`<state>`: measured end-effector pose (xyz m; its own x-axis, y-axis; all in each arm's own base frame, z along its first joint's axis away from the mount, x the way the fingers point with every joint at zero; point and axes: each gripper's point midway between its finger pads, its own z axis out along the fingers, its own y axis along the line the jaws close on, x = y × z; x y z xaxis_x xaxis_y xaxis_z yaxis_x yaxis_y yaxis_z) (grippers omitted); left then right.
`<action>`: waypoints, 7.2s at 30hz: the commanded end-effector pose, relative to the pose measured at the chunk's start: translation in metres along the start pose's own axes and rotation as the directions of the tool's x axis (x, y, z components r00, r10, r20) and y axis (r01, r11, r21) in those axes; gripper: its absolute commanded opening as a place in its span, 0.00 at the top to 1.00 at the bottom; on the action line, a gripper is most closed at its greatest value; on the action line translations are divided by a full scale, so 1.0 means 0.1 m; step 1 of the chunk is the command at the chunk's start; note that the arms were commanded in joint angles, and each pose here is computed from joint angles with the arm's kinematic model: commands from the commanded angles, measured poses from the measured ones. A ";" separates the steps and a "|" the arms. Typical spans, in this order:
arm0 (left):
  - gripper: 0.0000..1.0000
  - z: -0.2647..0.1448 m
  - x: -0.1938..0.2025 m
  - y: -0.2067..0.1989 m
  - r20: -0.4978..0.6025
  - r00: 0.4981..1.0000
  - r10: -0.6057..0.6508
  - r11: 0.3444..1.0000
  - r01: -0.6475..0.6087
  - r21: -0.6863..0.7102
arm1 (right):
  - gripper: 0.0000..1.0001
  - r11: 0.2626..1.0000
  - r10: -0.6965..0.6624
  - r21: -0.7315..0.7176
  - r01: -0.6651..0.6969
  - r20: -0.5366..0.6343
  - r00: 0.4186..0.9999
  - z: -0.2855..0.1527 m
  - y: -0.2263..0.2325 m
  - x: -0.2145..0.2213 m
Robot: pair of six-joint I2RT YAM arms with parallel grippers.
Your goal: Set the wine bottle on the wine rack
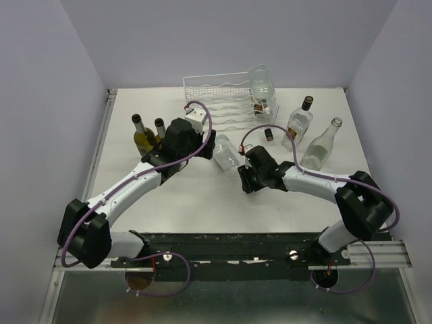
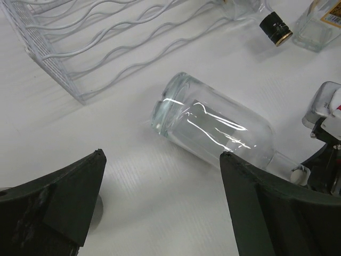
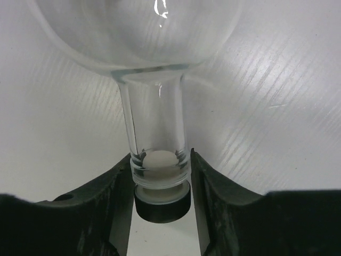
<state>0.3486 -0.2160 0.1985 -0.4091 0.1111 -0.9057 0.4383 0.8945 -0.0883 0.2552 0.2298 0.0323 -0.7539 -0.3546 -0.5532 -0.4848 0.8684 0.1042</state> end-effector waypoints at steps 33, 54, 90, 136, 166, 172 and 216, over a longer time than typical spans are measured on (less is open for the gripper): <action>0.01 -0.16 -0.37 0.08 0.111 0.993 0.052 0.998 -0.048 -0.041 | 0.56 0.983 -0.057 0.169 0.067 -0.064 0.996 0.54 -0.25 -0.14; 0.01 -0.24 -0.49 0.18 0.144 0.988 0.046 0.996 -0.036 -0.076 | 0.99 0.989 -0.028 0.145 0.010 0.122 0.992 -0.17 -0.13 -0.81; 0.01 -0.91 -1.32 0.17 0.335 0.942 0.021 0.999 -0.005 -0.051 | 0.99 0.932 0.069 0.269 -0.244 0.530 0.845 -0.79 -0.90 -3.44; 0.01 -0.98 -1.27 0.20 0.324 0.946 -0.002 0.999 0.015 -0.039 | 0.32 0.889 0.146 0.330 -0.318 0.455 0.878 0.15 -1.25 -3.28; 0.01 -1.36 -1.84 0.23 0.439 0.897 0.056 0.997 -0.026 -0.075 | 0.13 0.920 0.034 0.314 -0.236 0.534 0.845 -2.44 -1.00 -2.96; 0.01 -1.48 -1.95 0.08 0.450 0.892 0.053 0.998 -0.057 -0.003 | 0.11 0.820 -0.025 0.491 -0.295 0.545 0.838 -3.21 -1.30 -2.60; 0.01 -1.19 -1.67 -0.28 0.317 0.947 0.043 0.973 -0.111 0.200 | 0.35 0.422 0.399 0.662 -0.620 0.478 0.782 -2.31 -2.58 -1.09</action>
<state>0.3119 -0.2059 0.3900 -0.1332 0.0073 -0.9911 0.6115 0.7876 -0.0764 0.3502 -0.0276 0.2628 -0.5961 0.2162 -0.7732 0.5252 0.8334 -0.1719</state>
